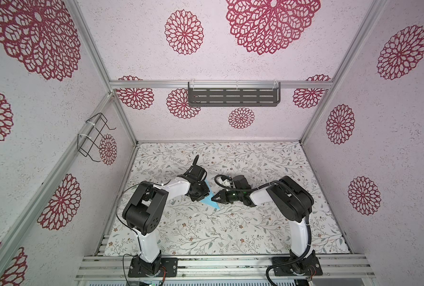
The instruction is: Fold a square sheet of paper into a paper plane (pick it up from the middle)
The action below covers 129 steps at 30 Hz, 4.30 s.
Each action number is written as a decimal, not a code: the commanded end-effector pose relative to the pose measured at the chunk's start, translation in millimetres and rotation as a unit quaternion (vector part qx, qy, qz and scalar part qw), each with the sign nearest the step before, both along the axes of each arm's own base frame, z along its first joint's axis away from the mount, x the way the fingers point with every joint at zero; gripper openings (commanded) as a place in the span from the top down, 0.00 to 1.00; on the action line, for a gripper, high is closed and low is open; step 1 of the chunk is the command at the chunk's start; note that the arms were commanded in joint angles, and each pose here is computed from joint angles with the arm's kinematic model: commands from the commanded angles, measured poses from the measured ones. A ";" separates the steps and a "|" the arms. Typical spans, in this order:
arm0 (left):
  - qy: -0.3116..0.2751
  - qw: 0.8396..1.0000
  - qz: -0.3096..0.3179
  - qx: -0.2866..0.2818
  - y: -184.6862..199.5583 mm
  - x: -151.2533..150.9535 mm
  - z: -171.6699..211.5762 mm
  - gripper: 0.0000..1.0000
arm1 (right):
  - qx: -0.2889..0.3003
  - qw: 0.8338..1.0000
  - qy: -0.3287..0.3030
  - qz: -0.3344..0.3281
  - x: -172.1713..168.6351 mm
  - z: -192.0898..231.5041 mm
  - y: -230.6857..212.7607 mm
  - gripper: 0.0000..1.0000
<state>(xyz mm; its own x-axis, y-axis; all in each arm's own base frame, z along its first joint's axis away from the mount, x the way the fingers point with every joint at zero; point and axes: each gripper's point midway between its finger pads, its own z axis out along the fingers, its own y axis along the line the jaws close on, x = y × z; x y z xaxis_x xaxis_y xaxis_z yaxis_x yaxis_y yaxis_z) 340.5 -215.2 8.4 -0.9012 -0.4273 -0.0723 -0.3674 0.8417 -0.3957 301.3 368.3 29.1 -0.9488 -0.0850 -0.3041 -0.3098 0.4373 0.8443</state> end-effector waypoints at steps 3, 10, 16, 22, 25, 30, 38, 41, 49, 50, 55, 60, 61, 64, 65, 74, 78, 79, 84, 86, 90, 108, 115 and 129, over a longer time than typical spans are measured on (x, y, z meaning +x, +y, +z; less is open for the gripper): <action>0.124 0.985 0.005 0.117 43.6 -55.1 -70.2 0.69 | 0.011 1.000 -0.002 -0.008 6.4 17.1 -2.1 0.82; 0.145 0.979 -0.025 0.144 46.0 -60.5 -79.1 0.67 | 0.008 1.000 -0.006 -0.016 5.2 25.4 -12.5 0.81; 0.163 0.973 -0.035 0.159 49.5 -65.1 -87.7 0.65 | 0.027 0.998 -0.045 -0.037 11.5 54.7 -24.5 0.72; 0.183 0.966 -0.037 0.178 54.6 -69.2 -95.6 0.65 | 0.015 0.996 -0.069 -0.045 13.1 61.4 -30.3 0.75; 0.194 0.962 -0.037 0.188 57.1 -72.5 -100.1 0.65 | 0.011 0.997 -0.067 -0.031 7.6 56.9 -25.9 0.81; 0.209 0.957 -0.033 0.198 60.3 -76.2 -107.1 0.65 | -0.003 0.997 -0.070 0.010 -6.7 48.1 -10.7 0.86; 0.227 0.952 -0.034 0.202 60.1 -77.3 -117.9 0.64 | -0.010 0.998 -0.046 0.030 -13.2 29.0 3.4 0.91; 0.231 0.951 -0.036 0.201 59.0 -77.8 -120.3 0.63 | -0.014 0.999 -0.039 0.028 -12.7 22.6 3.6 0.91; 0.241 0.949 -0.038 0.197 58.3 -80.4 -127.2 0.62 | -0.036 0.999 -0.025 0.018 -9.7 5.8 -2.6 0.91; 0.243 0.949 -0.038 0.197 58.6 -81.2 -128.0 0.62 | -0.037 0.999 -0.023 0.017 -9.6 5.1 -3.5 0.91; 0.246 0.949 -0.035 0.196 60.3 -81.9 -130.9 0.62 | -0.043 0.999 -0.022 0.016 -9.3 3.0 -6.1 0.91; 0.250 0.948 -0.033 0.196 62.2 -83.1 -133.2 0.63 | -0.035 0.999 -0.030 0.018 -7.3 11.9 -5.6 0.91; 0.251 0.948 -0.033 0.195 62.3 -83.4 -133.6 0.63 | -0.032 0.999 -0.035 0.020 -7.0 15.3 -4.9 0.90; 0.256 0.947 -0.031 0.194 63.7 -84.8 -136.6 0.62 | -0.020 0.998 -0.056 0.031 -8.0 28.2 -3.3 0.87; 0.257 0.946 -0.031 0.193 63.7 -85.3 -137.5 0.62 | -0.018 0.997 -0.066 0.034 -8.5 32.6 -3.5 0.86; 0.265 0.946 -0.031 0.183 62.4 -86.7 -145.0 0.62 | -0.102 0.984 -0.138 0.057 -13.2 21.3 -21.8 0.72; 0.268 0.946 -0.030 0.178 61.8 -88.0 -146.3 0.62 | -0.131 0.977 -0.154 0.067 -15.3 13.6 -22.6 0.71; 0.268 0.947 -0.030 0.175 61.3 -87.8 -146.8 0.62 | -0.135 0.976 -0.157 0.069 -14.6 13.0 -21.5 0.70; 0.272 0.948 -0.028 0.165 60.1 -90.3 -150.3 0.62 | -0.139 0.974 -0.158 0.085 -18.1 7.1 -14.9 0.72; 0.273 0.948 -0.026 0.161 59.9 -90.5 -151.0 0.62 | -0.137 0.974 -0.156 0.090 -19.5 5.6 -13.2 0.73; 0.277 0.948 -0.026 0.156 59.5 -92.9 -154.2 0.62 | -0.143 0.973 -0.156 0.096 -20.6 0.5 -12.1 0.75; 0.264 0.953 -0.037 0.142 58.5 -87.0 -147.5 0.63 | -0.127 0.979 -0.121 0.103 -22.7 -12.4 -17.7 0.87; 0.247 0.958 -0.044 0.140 53.8 -74.1 -136.8 0.63 | -0.094 0.985 -0.095 0.109 -27.1 -5.8 -12.7 0.84; 0.254 0.955 -0.042 0.144 56.2 -79.8 -144.7 0.63 | -0.050 0.995 -0.026 0.079 -14.9 4.6 -12.1 0.84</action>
